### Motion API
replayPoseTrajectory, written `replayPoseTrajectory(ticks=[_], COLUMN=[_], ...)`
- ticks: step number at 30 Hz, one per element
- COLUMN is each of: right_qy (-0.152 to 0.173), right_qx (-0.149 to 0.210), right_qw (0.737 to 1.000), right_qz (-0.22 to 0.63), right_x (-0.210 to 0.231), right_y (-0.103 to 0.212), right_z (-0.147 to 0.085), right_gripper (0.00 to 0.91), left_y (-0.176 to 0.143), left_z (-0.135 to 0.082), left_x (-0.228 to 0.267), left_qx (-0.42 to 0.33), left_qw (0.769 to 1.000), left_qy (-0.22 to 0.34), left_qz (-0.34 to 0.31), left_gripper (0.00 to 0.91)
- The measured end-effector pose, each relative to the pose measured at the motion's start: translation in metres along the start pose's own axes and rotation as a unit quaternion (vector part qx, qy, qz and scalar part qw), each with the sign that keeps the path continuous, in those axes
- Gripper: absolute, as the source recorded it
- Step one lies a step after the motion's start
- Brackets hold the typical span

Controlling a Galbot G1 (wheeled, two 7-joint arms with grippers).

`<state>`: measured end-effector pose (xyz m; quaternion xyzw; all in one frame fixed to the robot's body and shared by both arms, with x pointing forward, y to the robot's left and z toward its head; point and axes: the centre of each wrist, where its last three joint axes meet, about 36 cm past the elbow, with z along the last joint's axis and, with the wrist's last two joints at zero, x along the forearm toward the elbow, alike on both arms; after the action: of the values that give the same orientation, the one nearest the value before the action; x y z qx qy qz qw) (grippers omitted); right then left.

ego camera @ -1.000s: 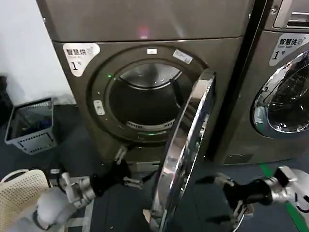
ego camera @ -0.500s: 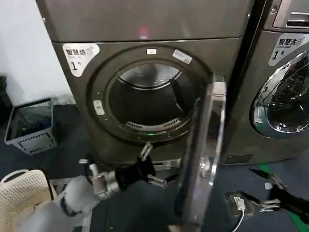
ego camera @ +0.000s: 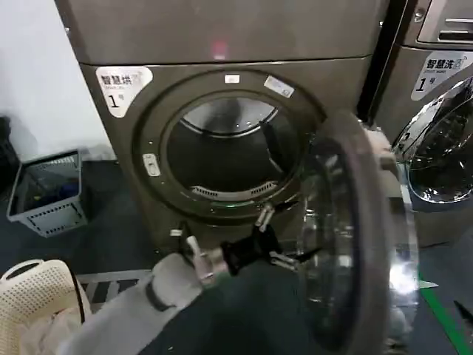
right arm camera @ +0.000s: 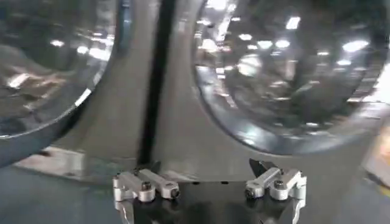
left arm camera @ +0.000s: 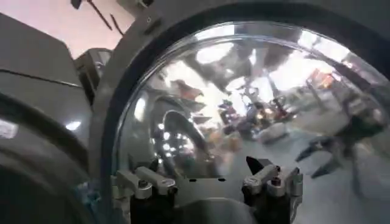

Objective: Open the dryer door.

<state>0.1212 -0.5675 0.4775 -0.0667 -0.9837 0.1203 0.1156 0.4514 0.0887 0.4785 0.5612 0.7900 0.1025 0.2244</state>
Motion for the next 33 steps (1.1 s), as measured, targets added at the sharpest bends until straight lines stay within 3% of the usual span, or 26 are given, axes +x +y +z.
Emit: replayPoseTrajectory(ticks=[6, 15, 31, 33], right_qy=[0.008, 0.033, 0.05, 0.067], right_qx=[-0.024, -0.003, 0.015, 0.02], right_qw=[0.996, 0.99, 0.97, 0.963], right_qz=[0.08, 0.139, 0.238, 0.259], right_x=[0.026, 0.067, 0.121, 0.125], right_y=[-0.006, -0.016, -0.019, -0.018], right_z=[0.0, 0.008, 0.003, 0.001], right_gripper=[0.907, 0.907, 0.907, 0.907], left_y=[-0.011, -0.022, -0.022, -0.021], left_z=[0.011, 0.024, 0.035, 0.037], left_x=[-0.04, -0.089, -0.171, -0.18], left_qx=[0.005, -0.002, -0.026, -0.027], left_qw=[1.0, 1.0, 0.999, 0.999], left_qy=[-0.013, -0.021, -0.015, -0.013], left_qz=[-0.009, -0.011, -0.016, -0.02], left_gripper=[0.907, 0.907, 0.907, 0.907])
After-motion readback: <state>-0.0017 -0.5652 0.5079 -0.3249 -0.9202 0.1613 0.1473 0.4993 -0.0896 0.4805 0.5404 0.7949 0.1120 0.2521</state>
